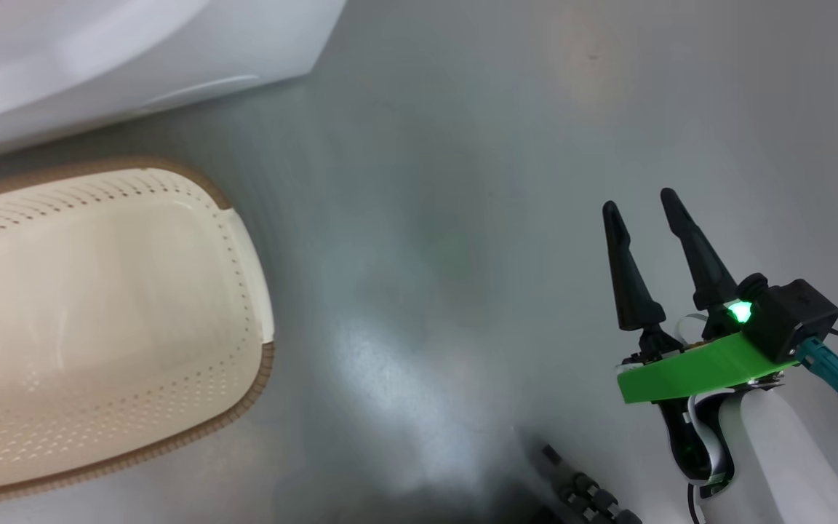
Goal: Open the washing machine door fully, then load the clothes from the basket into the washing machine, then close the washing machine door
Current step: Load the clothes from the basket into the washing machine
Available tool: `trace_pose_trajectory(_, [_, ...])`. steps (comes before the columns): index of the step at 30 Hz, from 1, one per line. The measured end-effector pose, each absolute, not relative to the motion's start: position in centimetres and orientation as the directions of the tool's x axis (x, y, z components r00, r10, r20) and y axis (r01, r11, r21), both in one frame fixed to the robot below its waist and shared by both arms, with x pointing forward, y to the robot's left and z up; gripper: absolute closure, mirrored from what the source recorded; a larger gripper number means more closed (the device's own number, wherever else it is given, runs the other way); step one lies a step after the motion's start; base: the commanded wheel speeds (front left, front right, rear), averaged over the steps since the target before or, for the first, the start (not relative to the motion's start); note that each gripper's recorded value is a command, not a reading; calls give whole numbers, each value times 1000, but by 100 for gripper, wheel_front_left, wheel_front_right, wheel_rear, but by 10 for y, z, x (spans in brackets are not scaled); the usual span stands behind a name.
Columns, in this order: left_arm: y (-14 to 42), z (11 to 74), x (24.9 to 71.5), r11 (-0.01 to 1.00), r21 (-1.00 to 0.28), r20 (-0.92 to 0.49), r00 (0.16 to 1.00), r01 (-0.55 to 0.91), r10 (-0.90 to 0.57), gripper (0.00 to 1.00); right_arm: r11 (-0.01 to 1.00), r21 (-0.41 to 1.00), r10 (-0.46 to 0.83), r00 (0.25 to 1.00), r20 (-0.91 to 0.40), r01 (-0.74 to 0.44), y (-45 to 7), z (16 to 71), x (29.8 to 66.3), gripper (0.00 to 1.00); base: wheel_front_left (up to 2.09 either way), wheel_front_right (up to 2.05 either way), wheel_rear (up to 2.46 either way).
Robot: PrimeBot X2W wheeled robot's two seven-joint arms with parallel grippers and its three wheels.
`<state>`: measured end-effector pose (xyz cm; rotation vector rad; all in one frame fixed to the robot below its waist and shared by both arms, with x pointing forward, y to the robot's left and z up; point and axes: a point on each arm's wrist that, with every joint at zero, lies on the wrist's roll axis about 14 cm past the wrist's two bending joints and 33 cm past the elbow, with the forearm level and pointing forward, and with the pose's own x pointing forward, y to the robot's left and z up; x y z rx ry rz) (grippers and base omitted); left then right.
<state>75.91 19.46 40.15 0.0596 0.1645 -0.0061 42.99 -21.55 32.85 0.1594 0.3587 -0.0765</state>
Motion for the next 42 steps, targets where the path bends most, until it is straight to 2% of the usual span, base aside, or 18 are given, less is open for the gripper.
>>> trace_pose_trajectory(10, [194, 392, 712, 999, 38, -220, 976, 0, 8, 0, 989, 124, -38, 953, -301, 78, -214, 350, 436, 0, 0, 0, 0])
trace_pose_trajectory(19, [187, 404, 653, 1000, -21, -186, 983, -5, 2, 0, 988, 121, -60, 963, -261, 94, -218, 373, 424, 0, 0, 0, 0])
trace_pose_trajectory(27, [185, 412, 573, 997, -75, -157, 987, -28, 16, 0, 989, 102, -78, 964, -254, 107, -222, 393, 399, 0, 0, 0, 0])
trace_pose_trajectory(37, [175, 422, 461, 991, -132, -176, 984, -36, 13, 0, 993, 97, -38, 975, -218, 60, -209, 425, 375, 0, 0, 0, 0])
trace_pose_trajectory(42, [173, 431, 419, 988, -146, -170, 985, -43, 18, 0, 996, 81, -9, 980, -196, 25, -200, 440, 365, 0, 0, 0, 0])
